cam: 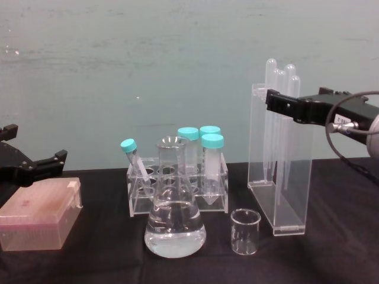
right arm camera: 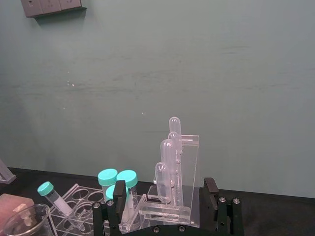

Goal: Place the experimental apparatus aside using one hand.

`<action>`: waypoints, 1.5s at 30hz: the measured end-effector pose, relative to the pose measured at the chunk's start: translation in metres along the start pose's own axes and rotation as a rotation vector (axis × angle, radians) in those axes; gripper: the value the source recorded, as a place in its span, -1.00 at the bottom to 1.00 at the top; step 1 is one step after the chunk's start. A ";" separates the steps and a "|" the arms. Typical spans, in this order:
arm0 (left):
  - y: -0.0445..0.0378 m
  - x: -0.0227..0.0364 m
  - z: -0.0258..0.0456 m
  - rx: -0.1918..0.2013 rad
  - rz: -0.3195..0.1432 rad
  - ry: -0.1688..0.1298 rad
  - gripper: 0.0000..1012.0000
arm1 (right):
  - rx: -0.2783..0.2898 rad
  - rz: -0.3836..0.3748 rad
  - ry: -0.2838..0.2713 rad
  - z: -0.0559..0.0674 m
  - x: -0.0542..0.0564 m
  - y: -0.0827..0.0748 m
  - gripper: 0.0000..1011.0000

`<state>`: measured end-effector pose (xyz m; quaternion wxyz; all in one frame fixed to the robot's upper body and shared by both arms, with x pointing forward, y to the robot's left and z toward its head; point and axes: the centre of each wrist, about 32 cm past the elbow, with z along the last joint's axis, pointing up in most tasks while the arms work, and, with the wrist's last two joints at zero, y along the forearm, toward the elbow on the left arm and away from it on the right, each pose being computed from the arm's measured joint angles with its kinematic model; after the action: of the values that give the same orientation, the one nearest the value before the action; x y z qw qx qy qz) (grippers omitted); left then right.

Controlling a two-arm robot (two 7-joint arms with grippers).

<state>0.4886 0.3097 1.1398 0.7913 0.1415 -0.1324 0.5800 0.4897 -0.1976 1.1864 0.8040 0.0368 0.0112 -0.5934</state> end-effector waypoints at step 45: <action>0.0000 0.0000 0.0000 0.000 0.000 0.000 0.98 | -0.034 -0.072 0.008 -0.006 -0.020 0.014 0.98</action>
<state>0.4886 0.3097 1.1398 0.7913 0.1415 -0.1325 0.5799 0.4976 -0.1737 1.1826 0.7826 0.0252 0.0259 -0.6215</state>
